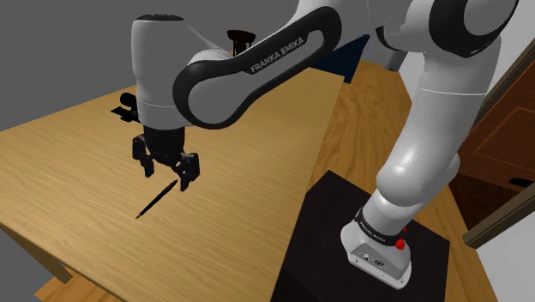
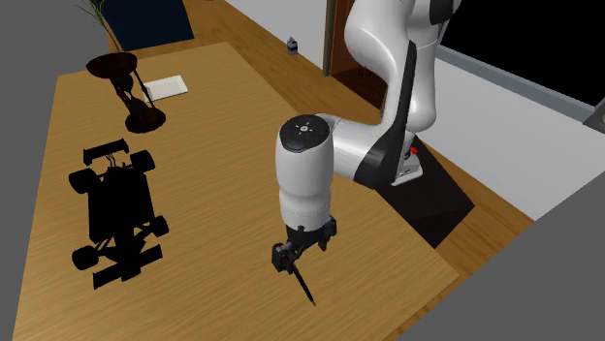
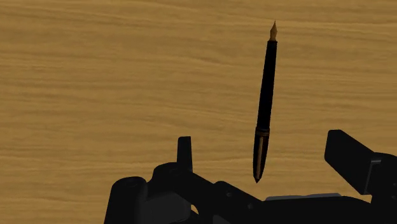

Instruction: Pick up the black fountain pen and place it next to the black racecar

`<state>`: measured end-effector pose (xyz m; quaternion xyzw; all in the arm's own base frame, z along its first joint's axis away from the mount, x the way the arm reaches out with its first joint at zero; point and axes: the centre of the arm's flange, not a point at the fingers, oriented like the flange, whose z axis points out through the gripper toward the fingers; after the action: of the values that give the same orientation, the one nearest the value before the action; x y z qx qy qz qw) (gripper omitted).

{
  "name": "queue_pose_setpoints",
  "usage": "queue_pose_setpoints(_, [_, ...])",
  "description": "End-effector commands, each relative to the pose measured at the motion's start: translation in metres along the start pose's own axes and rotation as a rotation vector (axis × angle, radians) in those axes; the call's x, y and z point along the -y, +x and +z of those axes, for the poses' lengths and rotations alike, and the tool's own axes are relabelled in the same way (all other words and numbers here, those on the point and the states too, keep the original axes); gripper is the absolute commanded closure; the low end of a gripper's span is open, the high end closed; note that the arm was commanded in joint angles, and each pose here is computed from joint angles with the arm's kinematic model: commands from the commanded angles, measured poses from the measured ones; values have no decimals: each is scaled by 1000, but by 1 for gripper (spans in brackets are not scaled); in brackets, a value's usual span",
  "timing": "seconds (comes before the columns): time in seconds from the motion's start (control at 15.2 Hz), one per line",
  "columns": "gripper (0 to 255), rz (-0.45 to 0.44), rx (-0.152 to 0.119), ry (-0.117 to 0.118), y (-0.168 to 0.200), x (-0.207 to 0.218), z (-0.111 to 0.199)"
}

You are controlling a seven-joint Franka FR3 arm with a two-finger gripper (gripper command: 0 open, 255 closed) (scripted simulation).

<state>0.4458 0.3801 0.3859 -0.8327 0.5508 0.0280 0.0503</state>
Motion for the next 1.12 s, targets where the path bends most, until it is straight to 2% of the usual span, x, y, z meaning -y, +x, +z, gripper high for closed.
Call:
queue_pose_setpoints(0.0, [0,69,-14,9,1,21,13])
queue_pose_setpoints(0.53, [0,69,-14,9,1,21,53])
queue_pose_setpoints(0.99, [0,69,-14,9,1,21,53])
queue_pose_setpoints(1.06, [255,69,-14,9,1,21,53])
